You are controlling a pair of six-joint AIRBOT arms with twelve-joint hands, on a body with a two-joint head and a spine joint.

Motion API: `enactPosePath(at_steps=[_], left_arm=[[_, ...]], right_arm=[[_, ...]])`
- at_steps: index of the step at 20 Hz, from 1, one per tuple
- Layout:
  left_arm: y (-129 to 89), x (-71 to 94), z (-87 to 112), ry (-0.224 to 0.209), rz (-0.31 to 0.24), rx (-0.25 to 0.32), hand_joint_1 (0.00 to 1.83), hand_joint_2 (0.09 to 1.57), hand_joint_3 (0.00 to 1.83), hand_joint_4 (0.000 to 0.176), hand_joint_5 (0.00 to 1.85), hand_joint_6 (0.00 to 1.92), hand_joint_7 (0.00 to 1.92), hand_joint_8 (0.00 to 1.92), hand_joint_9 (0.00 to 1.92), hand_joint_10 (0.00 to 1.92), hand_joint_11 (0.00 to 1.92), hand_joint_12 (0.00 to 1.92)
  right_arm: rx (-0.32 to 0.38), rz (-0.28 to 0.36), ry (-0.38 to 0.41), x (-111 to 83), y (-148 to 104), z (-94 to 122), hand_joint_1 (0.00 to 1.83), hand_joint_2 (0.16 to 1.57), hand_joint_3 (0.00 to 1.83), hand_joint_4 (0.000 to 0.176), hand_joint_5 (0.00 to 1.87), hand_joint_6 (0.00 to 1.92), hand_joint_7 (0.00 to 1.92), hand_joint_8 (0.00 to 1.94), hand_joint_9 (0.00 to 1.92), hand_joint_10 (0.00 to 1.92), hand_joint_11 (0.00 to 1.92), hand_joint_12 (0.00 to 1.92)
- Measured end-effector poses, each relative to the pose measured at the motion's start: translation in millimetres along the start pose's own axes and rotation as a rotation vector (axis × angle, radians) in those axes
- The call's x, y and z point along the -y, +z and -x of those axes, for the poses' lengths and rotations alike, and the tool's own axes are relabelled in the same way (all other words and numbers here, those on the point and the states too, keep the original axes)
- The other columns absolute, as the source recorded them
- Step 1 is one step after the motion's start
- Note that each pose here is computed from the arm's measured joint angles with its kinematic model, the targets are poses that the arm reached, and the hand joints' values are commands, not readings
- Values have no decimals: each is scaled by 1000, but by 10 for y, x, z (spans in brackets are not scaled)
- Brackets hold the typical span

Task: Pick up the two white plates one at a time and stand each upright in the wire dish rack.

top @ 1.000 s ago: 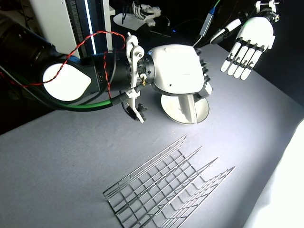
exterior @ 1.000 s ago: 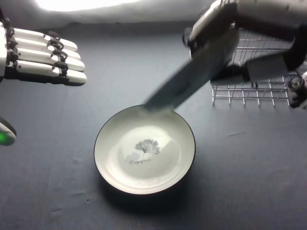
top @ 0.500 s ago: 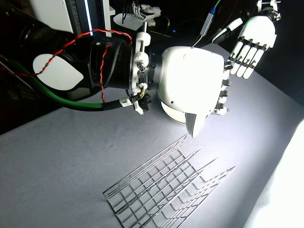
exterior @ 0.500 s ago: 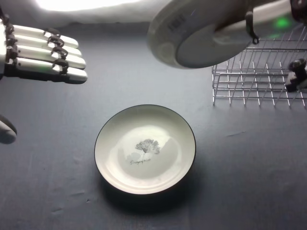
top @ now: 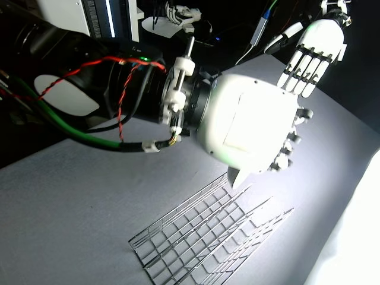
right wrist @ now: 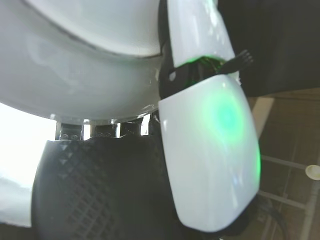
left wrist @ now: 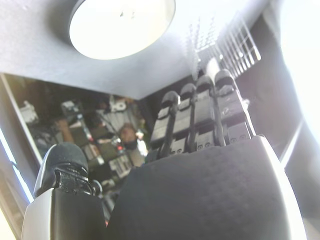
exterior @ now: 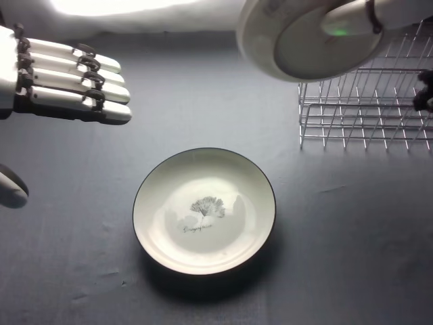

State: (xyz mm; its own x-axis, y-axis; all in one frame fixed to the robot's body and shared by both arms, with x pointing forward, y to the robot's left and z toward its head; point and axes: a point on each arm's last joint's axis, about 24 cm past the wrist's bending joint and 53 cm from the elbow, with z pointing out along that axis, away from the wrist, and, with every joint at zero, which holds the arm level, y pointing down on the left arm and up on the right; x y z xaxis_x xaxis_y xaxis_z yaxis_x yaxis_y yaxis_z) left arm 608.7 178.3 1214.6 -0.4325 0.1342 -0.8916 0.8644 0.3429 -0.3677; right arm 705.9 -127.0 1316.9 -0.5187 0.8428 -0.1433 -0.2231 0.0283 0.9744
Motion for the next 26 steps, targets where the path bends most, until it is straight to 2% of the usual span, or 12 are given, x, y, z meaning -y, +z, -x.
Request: enactPosePath(at_steps=[3, 9, 15, 16, 17, 20, 25, 26], left_arm=[[26, 0, -16, -2, 3, -2, 0, 1097, 4, 0, 0, 0, 0, 0, 0, 0, 0, 0], [183, 27, -110, 8, 0, -25, 0, 1091, 1, 0, 15, 6, 0, 0, 0, 0, 0, 0], [296, 62, -347, 5, -2, -78, 0, 1089, 1, 0, 0, 0, 0, 0, 0, 0, 0, 0], [313, 66, -370, 3, -1, -81, 0, 1091, 2, 0, 0, 0, 0, 0, 0, 0, 0, 0], [333, 60, -421, 6, 3, -92, 0, 1084, 0, 0, 0, 0, 0, 0, 0, 0, 0, 0], [379, 38, -548, 10, 16, -120, 0, 1088, 0, 0, 15, 6, 0, 0, 0, 0, 0, 0], [459, 12, -638, 2, 31, -127, 0, 1087, 0, 0, 0, 0, 0, 0, 0, 0, 0, 0], [500, -26, -705, 17, 50, -140, 0, 1085, 0, 0, 0, 0, 0, 0, 0, 0, 0, 0]], right_arm=[[32, -4, 11, 19, 0, 159, 1386, 1067, 0, 0, 1030, 937, 1149, 681, 950, 1016, 773, 1049], [102, -14, 28, 49, -48, 504, 1380, 1082, 1, 0, 1010, 1001, 1116, 715, 912, 1058, 753, 1079], [125, -21, 44, 38, -89, 611, 1381, 1081, 0, 0, 1007, 1000, 1111, 726, 920, 1052, 757, 1086], [125, -17, 48, 12, -82, 614, 1386, 1067, 0, 0, 1039, 946, 1154, 656, 950, 1004, 779, 1069], [132, -12, 59, -16, -87, 639, 1380, 1085, 0, 0, 1007, 1003, 1099, 737, 909, 1071, 752, 1082], [149, 4, 65, -77, -111, 716, 1381, 1080, 1, 0, 1001, 1013, 1119, 701, 931, 1038, 773, 1054], [177, -5, 54, -48, -145, 868, 1381, 1083, 0, 0, 1000, 1000, 1108, 737, 923, 1052, 754, 1071], [194, -15, 42, -15, -209, 960, 1379, 1089, 1, 0, 991, 1021, 1091, 769, 904, 1071, 742, 1077]])
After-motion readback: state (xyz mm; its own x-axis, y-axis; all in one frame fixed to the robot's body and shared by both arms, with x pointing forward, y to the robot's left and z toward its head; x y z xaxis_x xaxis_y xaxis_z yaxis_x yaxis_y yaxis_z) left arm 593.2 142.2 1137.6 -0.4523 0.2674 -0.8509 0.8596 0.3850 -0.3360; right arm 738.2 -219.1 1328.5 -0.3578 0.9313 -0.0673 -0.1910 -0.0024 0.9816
